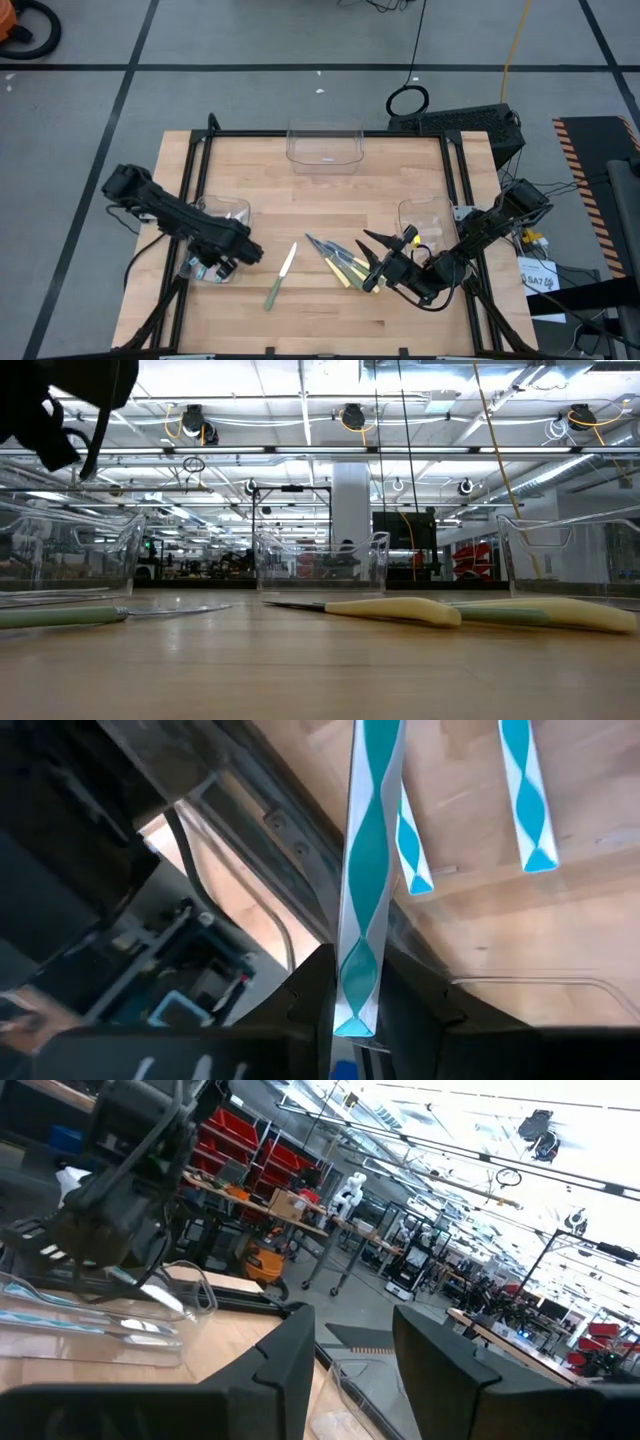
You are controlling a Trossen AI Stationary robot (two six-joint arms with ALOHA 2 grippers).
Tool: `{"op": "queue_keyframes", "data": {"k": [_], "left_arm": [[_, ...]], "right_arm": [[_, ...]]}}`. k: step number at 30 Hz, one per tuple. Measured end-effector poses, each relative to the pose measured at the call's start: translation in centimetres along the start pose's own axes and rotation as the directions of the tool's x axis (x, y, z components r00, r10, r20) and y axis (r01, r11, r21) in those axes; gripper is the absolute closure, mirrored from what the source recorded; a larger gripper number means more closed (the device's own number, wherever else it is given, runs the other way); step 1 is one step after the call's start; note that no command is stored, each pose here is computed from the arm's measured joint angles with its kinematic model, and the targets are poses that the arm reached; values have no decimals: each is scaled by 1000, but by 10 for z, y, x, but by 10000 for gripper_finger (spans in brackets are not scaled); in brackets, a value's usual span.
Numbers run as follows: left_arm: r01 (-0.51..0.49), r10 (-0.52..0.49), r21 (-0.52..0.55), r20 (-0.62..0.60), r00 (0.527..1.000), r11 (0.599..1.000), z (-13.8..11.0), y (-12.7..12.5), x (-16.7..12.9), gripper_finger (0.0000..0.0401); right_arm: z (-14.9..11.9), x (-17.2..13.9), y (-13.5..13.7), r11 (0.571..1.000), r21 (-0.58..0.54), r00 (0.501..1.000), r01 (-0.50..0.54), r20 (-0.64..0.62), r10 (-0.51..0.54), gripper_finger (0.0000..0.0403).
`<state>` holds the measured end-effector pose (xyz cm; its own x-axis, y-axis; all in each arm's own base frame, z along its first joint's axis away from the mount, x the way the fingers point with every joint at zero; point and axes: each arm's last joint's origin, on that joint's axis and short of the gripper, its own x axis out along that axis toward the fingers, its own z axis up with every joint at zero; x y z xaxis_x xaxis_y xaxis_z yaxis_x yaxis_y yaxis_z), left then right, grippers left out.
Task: Sort silverware by color (type)
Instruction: Put the white and blue patterned knife into the bottom left transparent bin, then put the left yellow knife into the top center transparent bin
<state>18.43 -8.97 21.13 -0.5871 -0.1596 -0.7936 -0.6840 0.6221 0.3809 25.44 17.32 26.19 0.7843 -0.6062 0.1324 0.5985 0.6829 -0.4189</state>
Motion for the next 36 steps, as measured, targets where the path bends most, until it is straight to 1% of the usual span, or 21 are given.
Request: {"op": "queue_keyframes", "data": {"k": [6,13,16,21,25,27,29,31,33,35,36], "left_arm": [[-44,45,81,-4,999,996,5,-8,5,329],[-56,56,103,7,998,993,6,-8,5,327],[-65,62,125,26,998,990,7,-8,5,315],[-91,80,160,75,994,983,8,-8,5,279],[-94,81,175,79,994,980,8,-8,5,259],[-96,81,214,78,994,972,8,-8,5,257],[-92,71,282,83,994,955,7,-8,2,257],[-97,62,325,116,991,941,6,-10,-2,256],[-110,46,349,188,981,931,2,-10,-10,256],[-123,17,364,281,960,923,-3,-10,-21,256],[-139,5,374,338,941,917,-6,-11,-27,256]], "right_arm": [[0,0,0,1000,1,1000,0,0,0,273],[0,0,0,1000,0,1000,0,0,0,273],[0,0,0,1000,0,1000,0,0,0,273],[0,0,0,1000,0,1000,1,-1,-1,273],[0,0,0,1000,0,1000,0,0,0,273],[0,0,0,1000,0,1000,1,-1,-1,273],[0,0,0,1000,0,1000,1,-1,-1,273],[0,0,0,1000,0,1000,1,-2,-1,273],[0,0,0,1000,0,1000,3,-4,-3,273],[0,0,0,1000,1,1000,5,-7,-5,273],[0,0,0,1000,6,1000,17,-23,-17,273]]}}
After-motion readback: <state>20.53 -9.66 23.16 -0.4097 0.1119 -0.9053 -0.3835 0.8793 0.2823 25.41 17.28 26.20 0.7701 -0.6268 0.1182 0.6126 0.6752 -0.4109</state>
